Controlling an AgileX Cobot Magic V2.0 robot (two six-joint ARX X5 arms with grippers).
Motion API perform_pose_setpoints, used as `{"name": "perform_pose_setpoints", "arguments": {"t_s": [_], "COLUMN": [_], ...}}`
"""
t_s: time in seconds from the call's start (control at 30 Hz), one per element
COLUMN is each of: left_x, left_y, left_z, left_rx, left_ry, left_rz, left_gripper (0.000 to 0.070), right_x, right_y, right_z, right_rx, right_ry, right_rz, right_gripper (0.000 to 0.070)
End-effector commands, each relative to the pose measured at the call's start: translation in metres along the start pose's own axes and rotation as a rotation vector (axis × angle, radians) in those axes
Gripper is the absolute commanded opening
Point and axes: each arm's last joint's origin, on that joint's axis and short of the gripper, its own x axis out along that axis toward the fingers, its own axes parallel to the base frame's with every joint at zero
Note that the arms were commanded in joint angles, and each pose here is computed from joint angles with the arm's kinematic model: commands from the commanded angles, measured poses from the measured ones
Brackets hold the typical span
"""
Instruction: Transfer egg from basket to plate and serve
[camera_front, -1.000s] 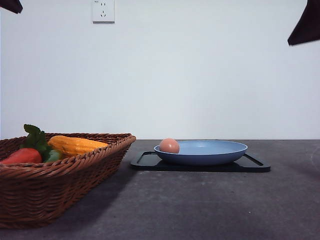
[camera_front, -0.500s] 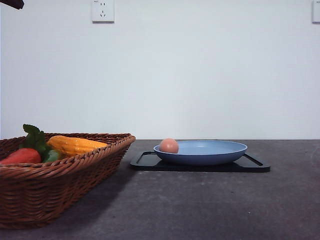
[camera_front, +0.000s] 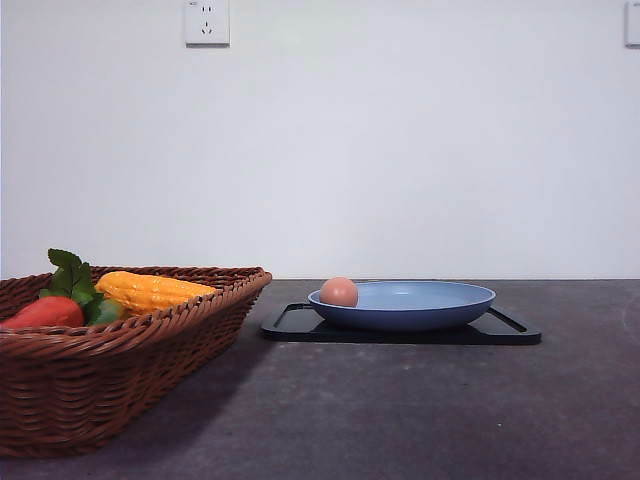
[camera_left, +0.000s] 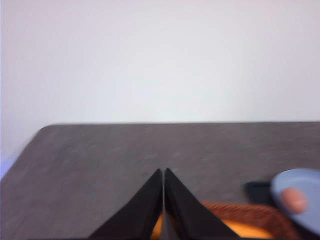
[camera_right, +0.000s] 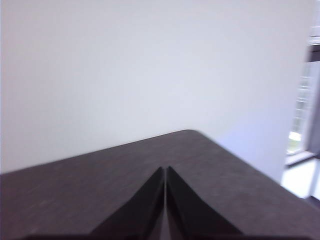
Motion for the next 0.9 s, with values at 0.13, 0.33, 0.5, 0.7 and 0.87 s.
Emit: {"name": "perform_pose_setpoints", "arguments": {"t_s": [0.13, 0.33, 0.5, 0.7, 0.87], "left_x": [0.004, 0.014, 0.019, 0.025, 0.028], "left_y": [0.011, 0.016, 0.017, 0.018, 0.017], "left_z": [-0.052, -0.106, -0.137, -0.157, -0.172], "left_rx": [0.013, 0.005, 0.004, 0.003, -0.011], "left_ry": [0.008, -0.006, 0.020, 0.083, 0.128], "left_rz": [0.110, 0.148, 0.150, 0.151, 0.141], "left_gripper": [0.0000, 0.0000, 0.0000, 0.0000, 0.0000], "right_x": [-0.008, -0.014, -0.018, -0.020, -0.020], "right_y": [-0.011, -0.020, -0.024, -0.026, -0.026], "right_z": [0.009, 0.013, 0.015, 0.016, 0.016], "right_rx": [0.063, 0.099, 0.122, 0.131, 0.131], "right_ry": [-0.052, -0.080, -0.097, -0.103, -0.103], "right_rz": [-0.138, -0.229, -0.234, -0.233, -0.233], "right_gripper": [0.0000, 0.0000, 0.0000, 0.0000, 0.0000]}}
